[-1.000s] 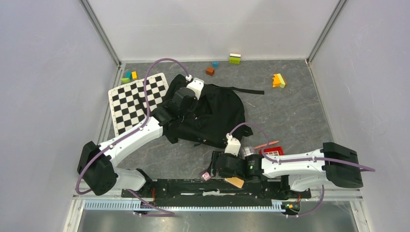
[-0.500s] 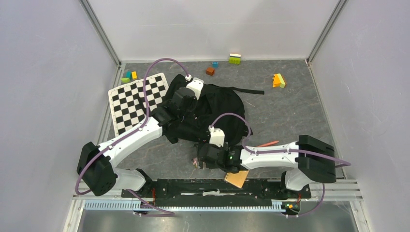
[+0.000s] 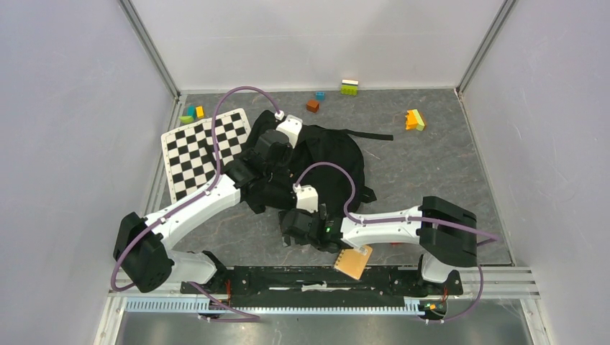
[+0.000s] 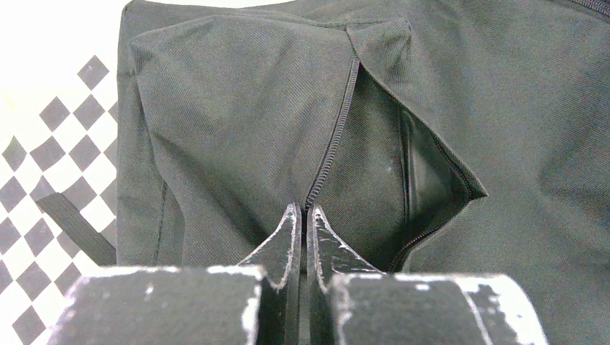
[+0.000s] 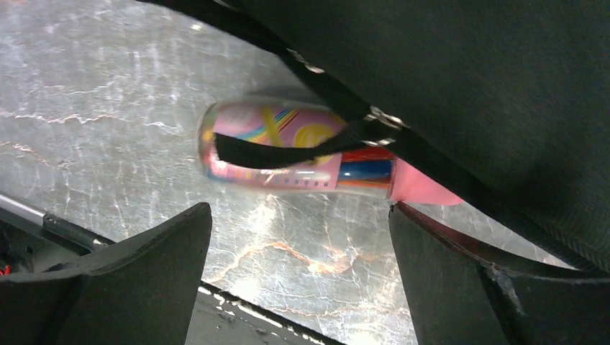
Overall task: Pack the student bag
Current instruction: Move the stationery to the center of the board, then pick up the stationery from the center of the board.
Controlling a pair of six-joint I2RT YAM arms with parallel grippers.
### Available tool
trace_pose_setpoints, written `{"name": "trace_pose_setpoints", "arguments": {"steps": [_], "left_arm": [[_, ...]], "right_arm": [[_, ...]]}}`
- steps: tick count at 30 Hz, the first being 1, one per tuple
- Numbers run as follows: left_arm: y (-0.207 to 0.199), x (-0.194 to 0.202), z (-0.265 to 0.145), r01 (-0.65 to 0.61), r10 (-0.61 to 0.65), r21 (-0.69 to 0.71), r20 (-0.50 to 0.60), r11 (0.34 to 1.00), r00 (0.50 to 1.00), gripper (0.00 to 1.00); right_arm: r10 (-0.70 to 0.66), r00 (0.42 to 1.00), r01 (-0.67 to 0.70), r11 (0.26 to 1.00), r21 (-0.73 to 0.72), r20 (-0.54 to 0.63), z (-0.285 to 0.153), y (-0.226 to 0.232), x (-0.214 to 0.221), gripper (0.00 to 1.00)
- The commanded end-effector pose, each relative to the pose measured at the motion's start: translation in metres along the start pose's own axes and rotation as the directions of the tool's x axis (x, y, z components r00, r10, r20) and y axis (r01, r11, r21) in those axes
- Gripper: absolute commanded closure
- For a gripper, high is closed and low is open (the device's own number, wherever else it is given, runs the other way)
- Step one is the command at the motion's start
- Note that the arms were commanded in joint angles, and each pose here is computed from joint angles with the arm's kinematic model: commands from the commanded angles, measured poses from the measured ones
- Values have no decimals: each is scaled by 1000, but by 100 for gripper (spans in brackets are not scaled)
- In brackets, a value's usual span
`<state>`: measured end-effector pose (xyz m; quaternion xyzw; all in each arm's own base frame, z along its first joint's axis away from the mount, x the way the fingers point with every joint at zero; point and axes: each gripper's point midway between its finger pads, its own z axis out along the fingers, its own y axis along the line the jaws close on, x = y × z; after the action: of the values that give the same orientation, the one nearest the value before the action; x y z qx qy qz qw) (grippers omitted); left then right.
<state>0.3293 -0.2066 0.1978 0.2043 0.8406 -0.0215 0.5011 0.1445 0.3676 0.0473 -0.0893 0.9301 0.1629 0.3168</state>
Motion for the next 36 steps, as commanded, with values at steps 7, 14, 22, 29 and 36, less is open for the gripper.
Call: {"name": "trace_pose_setpoints", "arguments": {"steps": [7, 14, 22, 29, 36], "left_arm": [[5, -19, -7, 30, -29, -8, 70, 1000, 997, 98], [3, -17, -5, 27, -27, -7, 60, 1000, 998, 98], [4, -14, -2, 18, -17, -16, 48, 1000, 999, 98], [5, -18, -2, 21, -20, -13, 50, 1000, 999, 98], [8, -33, -18, 53, -54, 16, 107, 998, 993, 98]], "right_arm": [[-484, 832, 528, 841, -119, 269, -22, 34, -51, 2], [-697, 651, 758, 619, -207, 301, -11, 18, -51, 2], [-776, 571, 816, 500, -291, 269, 15, 8, -47, 7], [-787, 577, 798, 486, -356, 220, 23, -2, -18, 26], [-742, 640, 752, 549, -366, 201, 33, -10, -1, 47]]}}
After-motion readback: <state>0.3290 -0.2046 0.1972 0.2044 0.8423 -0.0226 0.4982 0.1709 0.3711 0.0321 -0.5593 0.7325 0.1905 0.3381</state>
